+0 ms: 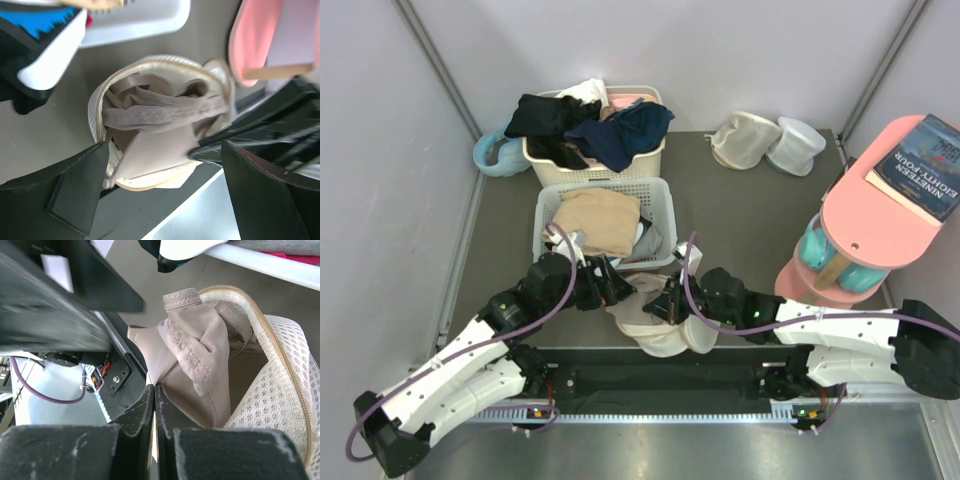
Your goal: Unzip the laundry bag and remove the bra
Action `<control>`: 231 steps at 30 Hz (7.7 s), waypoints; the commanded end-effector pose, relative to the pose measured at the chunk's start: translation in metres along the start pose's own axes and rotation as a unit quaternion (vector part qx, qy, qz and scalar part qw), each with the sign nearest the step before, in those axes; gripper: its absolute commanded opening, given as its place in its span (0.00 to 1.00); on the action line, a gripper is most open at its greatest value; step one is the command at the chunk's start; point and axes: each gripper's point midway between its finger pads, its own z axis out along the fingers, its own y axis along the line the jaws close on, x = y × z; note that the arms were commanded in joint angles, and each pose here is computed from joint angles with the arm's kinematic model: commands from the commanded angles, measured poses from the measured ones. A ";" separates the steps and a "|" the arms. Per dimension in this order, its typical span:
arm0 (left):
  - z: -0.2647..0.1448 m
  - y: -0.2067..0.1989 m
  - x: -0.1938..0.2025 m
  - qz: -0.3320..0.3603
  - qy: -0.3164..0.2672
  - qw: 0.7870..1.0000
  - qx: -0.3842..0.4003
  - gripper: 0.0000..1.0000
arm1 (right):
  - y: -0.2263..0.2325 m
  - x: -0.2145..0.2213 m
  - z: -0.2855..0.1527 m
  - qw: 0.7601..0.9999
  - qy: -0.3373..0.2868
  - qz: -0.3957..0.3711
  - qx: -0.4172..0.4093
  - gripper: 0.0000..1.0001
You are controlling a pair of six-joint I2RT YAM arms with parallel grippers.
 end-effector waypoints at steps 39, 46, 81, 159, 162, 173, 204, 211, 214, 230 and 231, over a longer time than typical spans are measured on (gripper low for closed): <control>0.009 -0.091 -0.059 0.007 -0.088 0.982 0.166 0.00 | -0.061 0.018 -0.045 0.992 0.020 -0.012 0.125 0.65; 0.001 -0.118 -0.090 -0.008 -0.146 0.967 0.207 0.00 | -0.066 0.023 -0.035 0.991 0.026 -0.015 0.130 0.71; -0.015 -0.185 -0.480 0.279 -0.471 0.834 0.067 0.00 | -0.052 -0.049 -0.087 0.979 -0.094 -0.004 0.179 0.83; 0.044 -0.004 0.003 0.102 0.047 0.991 -0.078 0.70 | -0.207 0.073 -0.139 0.852 0.057 0.171 0.492 0.49; 0.049 0.009 0.013 0.102 0.067 0.988 -0.099 0.67 | -0.206 0.074 -0.136 0.854 0.063 0.173 0.486 0.45; 0.052 0.037 0.027 0.104 0.072 0.984 -0.127 0.00 | -0.197 0.051 -0.146 0.843 0.068 0.153 0.511 0.00; 0.104 0.058 0.084 0.086 0.113 0.987 -0.081 0.00 | -0.028 -0.028 -0.038 0.892 0.136 -0.176 0.394 0.00; 0.093 0.057 0.082 0.058 0.101 0.990 -0.079 0.00 | 0.008 0.011 0.022 0.933 0.176 -0.165 0.267 0.00; 0.088 0.060 0.073 0.048 0.077 0.992 -0.092 0.00 | 0.019 0.029 0.043 0.943 0.195 -0.151 0.223 0.00; 0.018 0.085 0.053 -0.023 0.015 0.983 -0.179 0.53 | 0.007 0.050 0.077 0.958 0.212 -0.099 0.167 0.17; 0.013 0.084 0.049 -0.032 0.006 0.983 -0.182 0.57 | 0.004 0.051 0.079 0.958 0.212 -0.098 0.167 0.18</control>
